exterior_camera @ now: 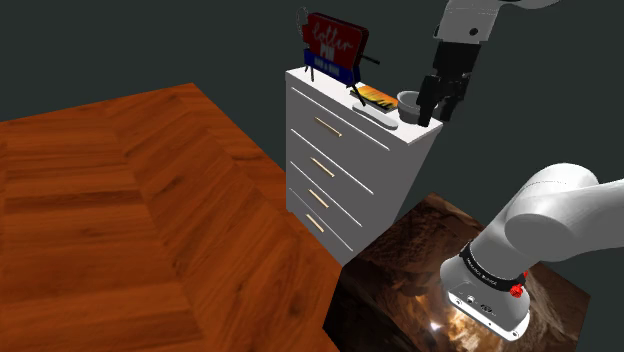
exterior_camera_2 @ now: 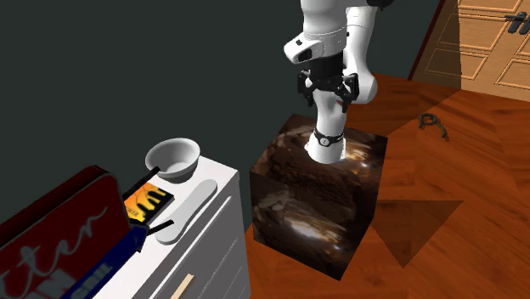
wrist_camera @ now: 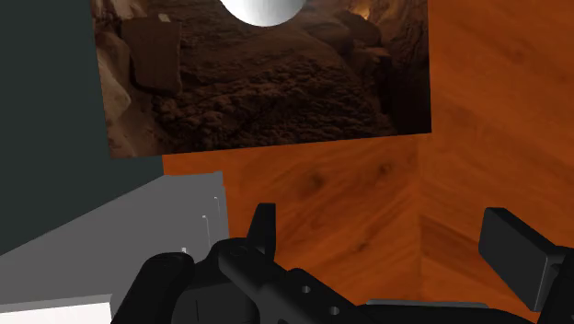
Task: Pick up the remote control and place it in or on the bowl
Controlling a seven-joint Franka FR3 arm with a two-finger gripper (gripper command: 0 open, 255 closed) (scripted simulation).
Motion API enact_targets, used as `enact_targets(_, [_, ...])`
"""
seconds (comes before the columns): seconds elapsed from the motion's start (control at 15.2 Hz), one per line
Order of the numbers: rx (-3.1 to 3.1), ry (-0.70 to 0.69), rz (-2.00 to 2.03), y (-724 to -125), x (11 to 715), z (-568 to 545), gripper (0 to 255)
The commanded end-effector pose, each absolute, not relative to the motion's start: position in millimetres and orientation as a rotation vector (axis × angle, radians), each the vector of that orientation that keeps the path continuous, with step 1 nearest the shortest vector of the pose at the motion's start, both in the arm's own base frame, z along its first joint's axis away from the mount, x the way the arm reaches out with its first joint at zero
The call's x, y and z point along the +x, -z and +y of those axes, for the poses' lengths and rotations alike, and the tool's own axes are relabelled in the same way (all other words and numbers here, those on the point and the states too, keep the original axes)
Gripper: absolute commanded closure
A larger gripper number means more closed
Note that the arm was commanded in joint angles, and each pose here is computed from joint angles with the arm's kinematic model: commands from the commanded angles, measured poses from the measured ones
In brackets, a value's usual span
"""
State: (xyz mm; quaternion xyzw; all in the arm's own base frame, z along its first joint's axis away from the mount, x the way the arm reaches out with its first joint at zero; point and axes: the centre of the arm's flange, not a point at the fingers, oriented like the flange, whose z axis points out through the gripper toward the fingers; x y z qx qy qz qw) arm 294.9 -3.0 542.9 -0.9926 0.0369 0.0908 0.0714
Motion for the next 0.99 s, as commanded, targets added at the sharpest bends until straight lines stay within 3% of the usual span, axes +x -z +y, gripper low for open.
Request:
enact_targets(0.0, [-2.984,-0.273,0.111,-542.9,294.9,-3.0,0])
enact_targets(0.92, [-3.032,-0.248,0.092,-468.6,423.0,-102.5,0])
